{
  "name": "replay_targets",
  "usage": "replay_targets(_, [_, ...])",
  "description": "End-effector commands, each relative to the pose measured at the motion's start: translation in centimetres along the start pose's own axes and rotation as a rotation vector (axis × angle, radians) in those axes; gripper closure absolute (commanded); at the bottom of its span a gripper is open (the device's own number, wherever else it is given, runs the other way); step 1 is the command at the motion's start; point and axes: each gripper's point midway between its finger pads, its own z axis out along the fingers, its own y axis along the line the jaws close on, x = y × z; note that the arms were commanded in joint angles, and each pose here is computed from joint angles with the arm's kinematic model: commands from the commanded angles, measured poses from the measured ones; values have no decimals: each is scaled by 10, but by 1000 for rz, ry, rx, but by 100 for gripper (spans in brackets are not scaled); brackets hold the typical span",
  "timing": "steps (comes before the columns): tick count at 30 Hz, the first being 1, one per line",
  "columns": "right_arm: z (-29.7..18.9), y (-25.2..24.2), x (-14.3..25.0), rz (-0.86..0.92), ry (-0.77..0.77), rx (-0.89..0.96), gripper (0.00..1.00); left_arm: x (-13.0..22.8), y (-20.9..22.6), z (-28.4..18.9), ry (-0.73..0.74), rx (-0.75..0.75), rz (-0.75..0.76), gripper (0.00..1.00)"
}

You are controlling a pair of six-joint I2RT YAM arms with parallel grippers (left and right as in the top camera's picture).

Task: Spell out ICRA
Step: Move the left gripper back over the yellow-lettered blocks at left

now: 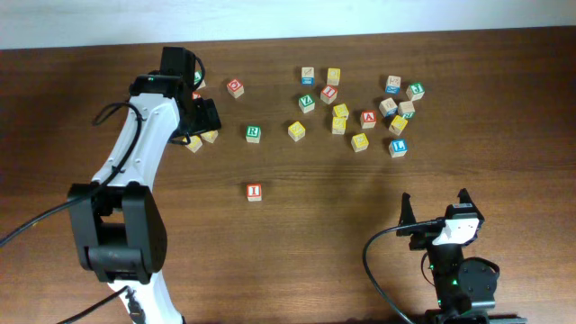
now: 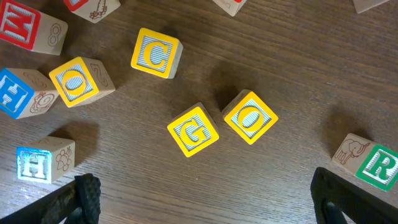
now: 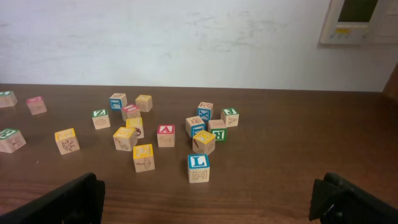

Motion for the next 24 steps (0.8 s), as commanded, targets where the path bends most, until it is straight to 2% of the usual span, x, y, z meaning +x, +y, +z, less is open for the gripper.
replay_targets(1, [0, -3, 3, -2, 6, 15, 2, -2, -1, 3, 2, 3, 1, 11])
replay_targets(3, [0, -3, 3, -2, 6, 15, 2, -3, -1, 3, -3, 1, -40, 6])
replay_targets(11, [0, -3, 3, -2, 6, 15, 2, -11, -3, 3, -35, 12, -54, 0])
replay_targets(16, [0, -3, 3, -2, 6, 15, 2, -14, 9, 2, -58, -54, -106, 5])
replay_targets(24, [0, -3, 3, -2, 6, 15, 2, -21, 20, 4, -76, -66, -136, 3])
